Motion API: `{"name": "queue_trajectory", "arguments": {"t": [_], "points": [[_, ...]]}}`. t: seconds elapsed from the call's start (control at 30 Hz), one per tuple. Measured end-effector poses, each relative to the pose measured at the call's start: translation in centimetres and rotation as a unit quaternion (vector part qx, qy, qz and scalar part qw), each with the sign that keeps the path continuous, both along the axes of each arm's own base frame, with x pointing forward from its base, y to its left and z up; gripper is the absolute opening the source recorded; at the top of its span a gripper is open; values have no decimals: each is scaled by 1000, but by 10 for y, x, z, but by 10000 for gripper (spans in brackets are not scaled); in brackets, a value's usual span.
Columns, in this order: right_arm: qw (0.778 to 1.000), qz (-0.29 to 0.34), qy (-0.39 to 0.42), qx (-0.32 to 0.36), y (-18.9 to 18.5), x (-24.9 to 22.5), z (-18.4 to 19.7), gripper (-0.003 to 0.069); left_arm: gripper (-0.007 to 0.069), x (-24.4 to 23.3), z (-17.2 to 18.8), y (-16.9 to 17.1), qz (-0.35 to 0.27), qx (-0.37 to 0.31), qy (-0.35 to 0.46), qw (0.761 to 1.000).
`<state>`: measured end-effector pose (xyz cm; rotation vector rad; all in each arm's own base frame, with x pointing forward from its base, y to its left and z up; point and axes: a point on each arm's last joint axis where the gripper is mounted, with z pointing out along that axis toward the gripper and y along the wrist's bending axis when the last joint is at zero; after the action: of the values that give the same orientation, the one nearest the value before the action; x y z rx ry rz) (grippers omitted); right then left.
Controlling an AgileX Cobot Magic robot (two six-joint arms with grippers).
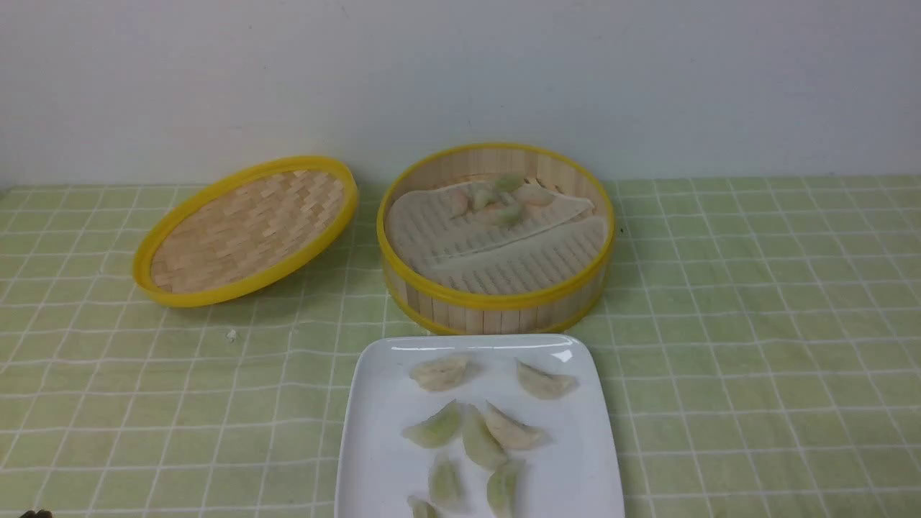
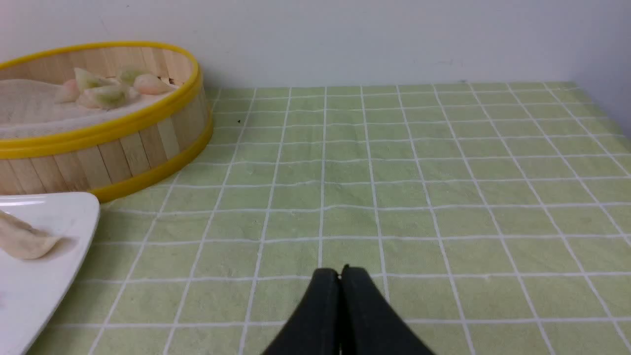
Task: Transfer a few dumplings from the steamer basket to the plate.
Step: Use the right arm to grab a dumpling from inside the steamer
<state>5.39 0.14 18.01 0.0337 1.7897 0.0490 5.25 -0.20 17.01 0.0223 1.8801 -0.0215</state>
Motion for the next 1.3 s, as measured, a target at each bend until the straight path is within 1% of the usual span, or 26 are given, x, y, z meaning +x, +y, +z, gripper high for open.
{"name": "queue_trajectory", "arguments": {"t": [1.13,1.23,1.27,1.3], "points": [[1000,0,0,0,0,0,0,-15,-6,0,1,0,1,6,-5,1000],[1000,0,0,1,0,0,0,-15,-6,1,4,0,4,-12,-24,1000],[1000,-1,-5,18,1,0,1,-15,-6,2,7,0,7,-36,-42,998],[998,-2,-15,54,2,1,2,-15,-6,3,13,-1,12,-73,-71,995]]}}
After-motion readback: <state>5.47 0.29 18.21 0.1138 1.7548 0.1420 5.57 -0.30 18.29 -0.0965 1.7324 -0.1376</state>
